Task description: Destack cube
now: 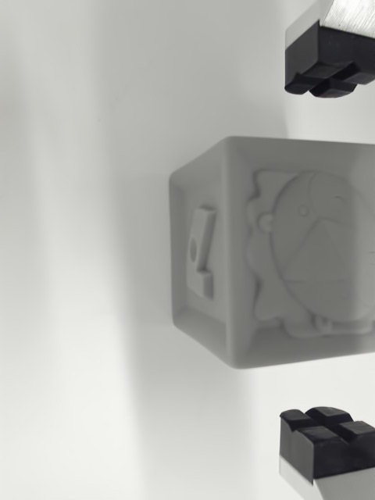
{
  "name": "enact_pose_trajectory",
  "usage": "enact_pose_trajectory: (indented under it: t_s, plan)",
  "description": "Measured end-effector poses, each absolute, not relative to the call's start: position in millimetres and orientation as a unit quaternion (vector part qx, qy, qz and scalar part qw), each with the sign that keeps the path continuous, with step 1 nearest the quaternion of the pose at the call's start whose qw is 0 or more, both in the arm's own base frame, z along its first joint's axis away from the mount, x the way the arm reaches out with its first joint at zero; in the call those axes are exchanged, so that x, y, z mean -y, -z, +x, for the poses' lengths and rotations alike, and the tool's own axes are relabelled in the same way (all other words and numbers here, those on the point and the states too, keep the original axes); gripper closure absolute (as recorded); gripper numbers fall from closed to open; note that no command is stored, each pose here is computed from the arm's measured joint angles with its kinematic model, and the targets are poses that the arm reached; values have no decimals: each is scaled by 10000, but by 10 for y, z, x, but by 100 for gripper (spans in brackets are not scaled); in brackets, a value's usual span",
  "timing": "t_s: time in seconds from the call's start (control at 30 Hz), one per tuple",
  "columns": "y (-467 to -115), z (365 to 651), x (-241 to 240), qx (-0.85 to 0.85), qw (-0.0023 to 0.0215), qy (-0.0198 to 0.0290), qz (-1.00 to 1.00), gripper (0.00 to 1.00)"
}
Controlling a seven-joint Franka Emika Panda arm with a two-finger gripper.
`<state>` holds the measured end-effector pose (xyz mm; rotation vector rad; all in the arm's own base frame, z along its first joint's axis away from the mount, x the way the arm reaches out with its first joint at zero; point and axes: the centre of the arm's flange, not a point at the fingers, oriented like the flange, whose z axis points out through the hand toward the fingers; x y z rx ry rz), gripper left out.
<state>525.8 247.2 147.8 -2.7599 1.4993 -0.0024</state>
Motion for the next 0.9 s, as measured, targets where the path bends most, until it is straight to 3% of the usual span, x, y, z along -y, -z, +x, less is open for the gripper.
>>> enact_pose_trajectory:
  t_s: [0.9]
  plan:
    - [-2471,5256,-2473,-4785,9,20,-8781,0]
